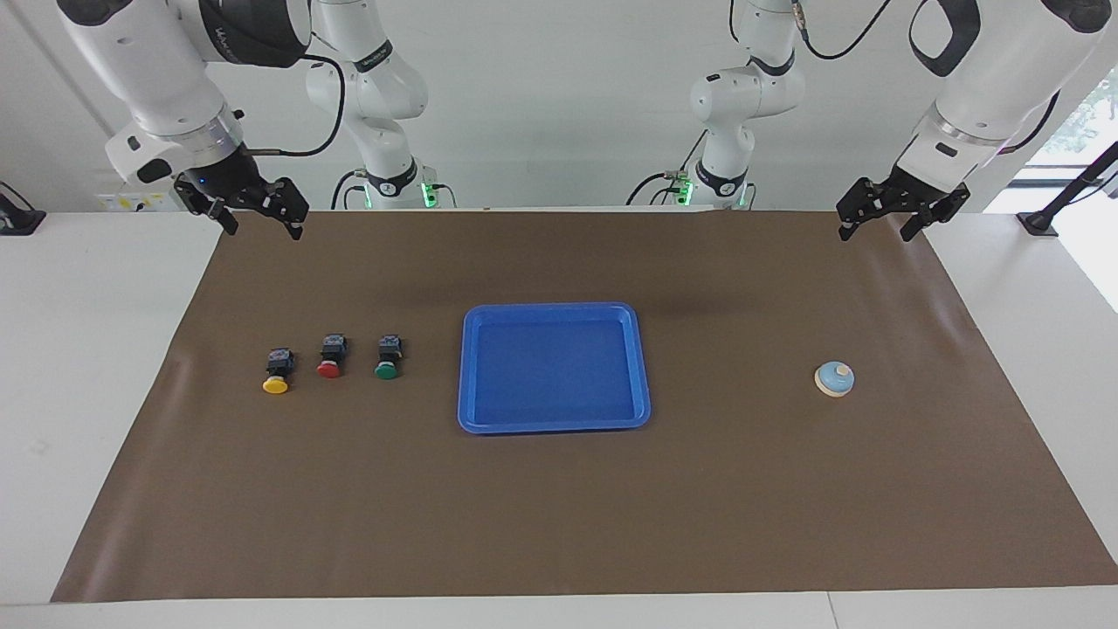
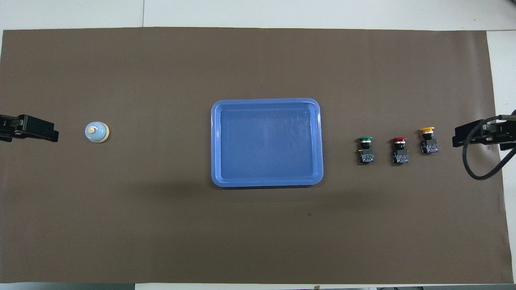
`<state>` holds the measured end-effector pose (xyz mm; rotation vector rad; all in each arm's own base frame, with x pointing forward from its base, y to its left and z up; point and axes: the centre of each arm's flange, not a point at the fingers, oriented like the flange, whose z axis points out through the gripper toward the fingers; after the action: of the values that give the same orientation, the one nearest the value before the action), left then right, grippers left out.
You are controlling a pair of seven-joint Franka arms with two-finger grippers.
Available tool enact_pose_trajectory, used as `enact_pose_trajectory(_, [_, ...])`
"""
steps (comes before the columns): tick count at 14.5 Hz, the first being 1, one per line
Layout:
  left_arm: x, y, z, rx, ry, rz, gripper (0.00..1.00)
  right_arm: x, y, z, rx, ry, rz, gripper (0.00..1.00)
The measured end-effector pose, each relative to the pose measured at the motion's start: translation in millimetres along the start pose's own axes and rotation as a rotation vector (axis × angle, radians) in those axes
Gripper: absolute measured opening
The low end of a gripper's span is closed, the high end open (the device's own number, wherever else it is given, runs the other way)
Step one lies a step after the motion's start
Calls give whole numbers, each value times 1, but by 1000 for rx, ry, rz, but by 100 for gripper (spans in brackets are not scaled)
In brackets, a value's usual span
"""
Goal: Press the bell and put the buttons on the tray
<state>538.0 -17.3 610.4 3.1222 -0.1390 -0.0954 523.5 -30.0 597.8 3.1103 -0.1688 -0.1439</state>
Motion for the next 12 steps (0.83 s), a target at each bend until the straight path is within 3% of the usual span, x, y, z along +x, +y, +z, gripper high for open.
enact_pose_trajectory(10, [5, 12, -3, 4, 38, 7, 97, 0, 0, 0, 0, 0, 0, 100])
enact_pose_trajectory(12, [5, 9, -3, 7, 44, -5, 74, 0, 0, 0, 0, 0, 0, 100])
